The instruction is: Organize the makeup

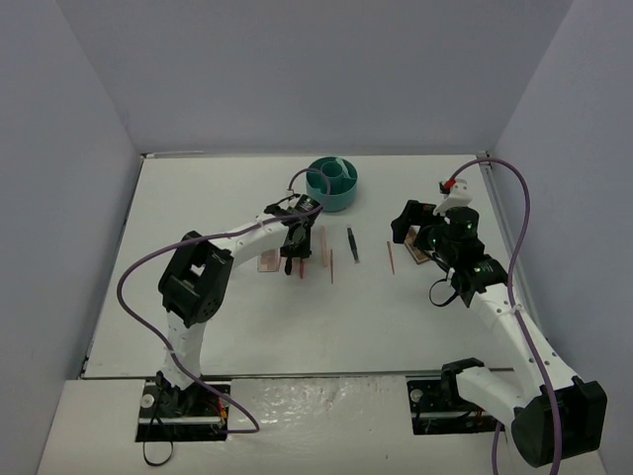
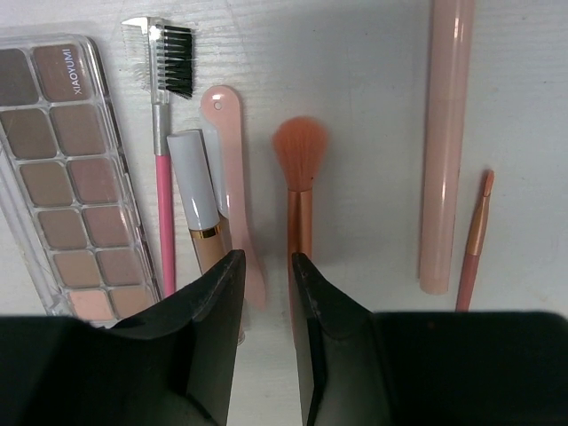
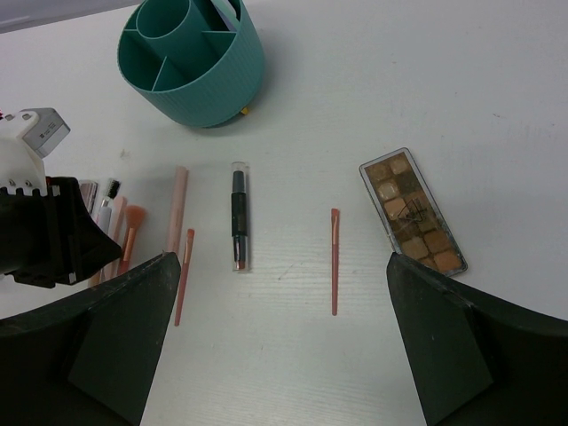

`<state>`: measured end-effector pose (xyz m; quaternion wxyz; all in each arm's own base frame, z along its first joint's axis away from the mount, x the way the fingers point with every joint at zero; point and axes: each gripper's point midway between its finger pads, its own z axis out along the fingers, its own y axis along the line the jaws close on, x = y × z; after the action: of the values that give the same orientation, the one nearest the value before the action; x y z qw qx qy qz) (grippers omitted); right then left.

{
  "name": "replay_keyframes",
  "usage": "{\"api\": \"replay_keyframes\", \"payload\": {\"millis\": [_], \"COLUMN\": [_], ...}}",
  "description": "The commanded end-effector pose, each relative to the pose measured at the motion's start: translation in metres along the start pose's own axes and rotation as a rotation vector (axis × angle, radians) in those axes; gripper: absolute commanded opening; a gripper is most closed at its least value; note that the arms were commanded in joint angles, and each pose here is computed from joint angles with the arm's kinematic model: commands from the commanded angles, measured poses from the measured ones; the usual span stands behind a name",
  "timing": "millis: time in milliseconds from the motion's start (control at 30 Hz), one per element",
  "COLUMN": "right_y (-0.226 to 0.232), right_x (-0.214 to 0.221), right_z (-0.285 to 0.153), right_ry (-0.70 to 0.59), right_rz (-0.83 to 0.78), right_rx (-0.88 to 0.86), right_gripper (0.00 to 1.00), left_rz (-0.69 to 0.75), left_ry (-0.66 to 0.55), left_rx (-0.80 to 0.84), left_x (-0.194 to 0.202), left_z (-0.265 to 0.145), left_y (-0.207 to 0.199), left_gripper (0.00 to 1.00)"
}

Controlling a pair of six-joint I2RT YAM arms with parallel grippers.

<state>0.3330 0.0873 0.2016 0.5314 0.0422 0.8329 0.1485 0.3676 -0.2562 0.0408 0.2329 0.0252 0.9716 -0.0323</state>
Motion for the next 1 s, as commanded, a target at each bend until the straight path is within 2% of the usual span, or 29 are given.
{"api": "replay_keyframes", "payload": {"millis": [0,200,700,867,967], "right_y": [0.002,0.003,0.003,0.002,0.003], "right_x": [-0.017,-0.016,-0.015,-0.016,-0.017], "right_z": [0.000,0.001,0.002,0.001,0.001], "right_ry": [-0.066,-0.064,-0.064,-0.065,-0.067], "right_rz": [0.011,0.010,0.011,0.008,0.007], "right_rx": [-0.007,-0.011,-0.011,-0.009,-0.011], "right_gripper": [1.00,1.00,1.00,1.00,1.00], "left_rz": [-0.049,-0.056,-0.062,-0.060,-0.059], "left_ry": [-0.077,-0.057,-0.019,0.003,0.014], "left_rx": [0.004,-0.009,-0.022,-0.032,-0.041], "left_x": [-0.028,-0.024,-0.018,-0.012,-0.009], "left_z": [-0.014,-0.007,0.010,0.018,0.022], "left_y": [-0.001,0.005,0.009,0.009,0.010], "left_gripper": [0.24,0.31,0.30,0.21,0.09]}}
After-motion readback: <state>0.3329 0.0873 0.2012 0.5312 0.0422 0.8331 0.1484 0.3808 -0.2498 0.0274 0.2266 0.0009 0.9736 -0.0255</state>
